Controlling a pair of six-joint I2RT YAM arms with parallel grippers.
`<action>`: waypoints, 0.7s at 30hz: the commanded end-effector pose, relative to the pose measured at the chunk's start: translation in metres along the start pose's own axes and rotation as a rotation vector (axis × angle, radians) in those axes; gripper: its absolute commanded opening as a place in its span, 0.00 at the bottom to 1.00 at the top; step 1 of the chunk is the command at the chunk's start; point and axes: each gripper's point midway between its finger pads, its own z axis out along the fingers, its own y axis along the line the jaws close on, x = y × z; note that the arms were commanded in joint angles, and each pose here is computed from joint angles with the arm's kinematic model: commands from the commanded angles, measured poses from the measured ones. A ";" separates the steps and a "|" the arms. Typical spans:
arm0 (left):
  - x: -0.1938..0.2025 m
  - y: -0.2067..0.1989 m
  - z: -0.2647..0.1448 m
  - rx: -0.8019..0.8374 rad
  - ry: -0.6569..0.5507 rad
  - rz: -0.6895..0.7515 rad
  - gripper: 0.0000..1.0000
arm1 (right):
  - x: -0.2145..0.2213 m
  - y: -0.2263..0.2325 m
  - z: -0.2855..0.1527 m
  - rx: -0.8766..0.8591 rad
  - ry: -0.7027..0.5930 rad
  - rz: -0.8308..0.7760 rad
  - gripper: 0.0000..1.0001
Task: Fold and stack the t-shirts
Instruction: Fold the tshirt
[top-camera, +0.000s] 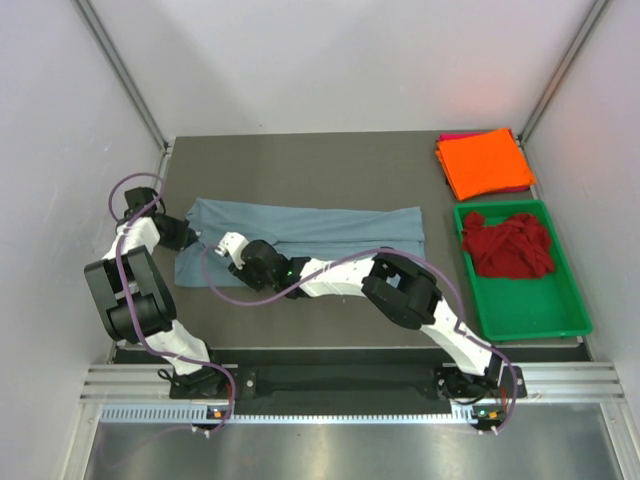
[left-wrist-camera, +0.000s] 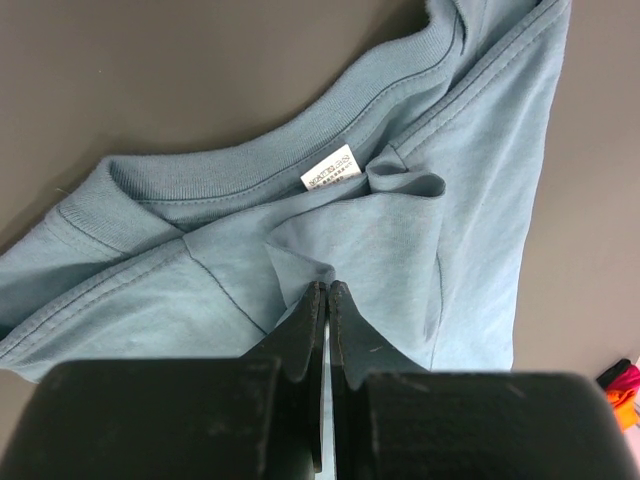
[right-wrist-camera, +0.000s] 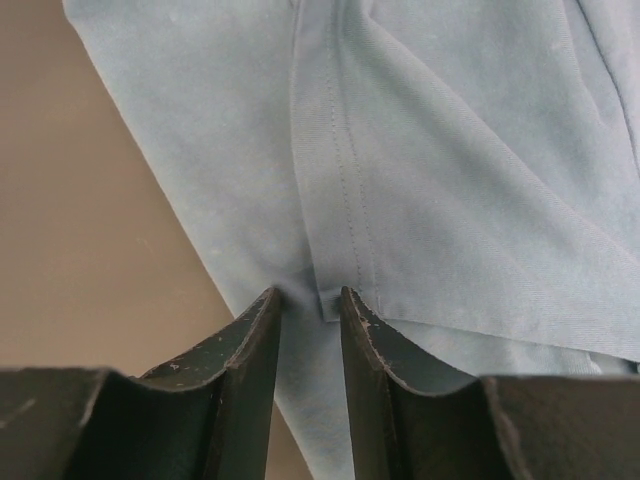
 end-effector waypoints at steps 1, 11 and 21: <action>-0.008 -0.013 -0.009 0.051 -0.050 -0.002 0.00 | -0.068 -0.011 -0.018 0.003 -0.148 0.040 0.31; -0.012 -0.015 -0.011 0.051 -0.062 -0.002 0.00 | -0.062 -0.017 -0.007 0.012 -0.128 0.041 0.29; -0.012 -0.017 -0.009 0.056 -0.061 -0.007 0.00 | -0.042 -0.010 0.003 -0.006 -0.087 0.026 0.30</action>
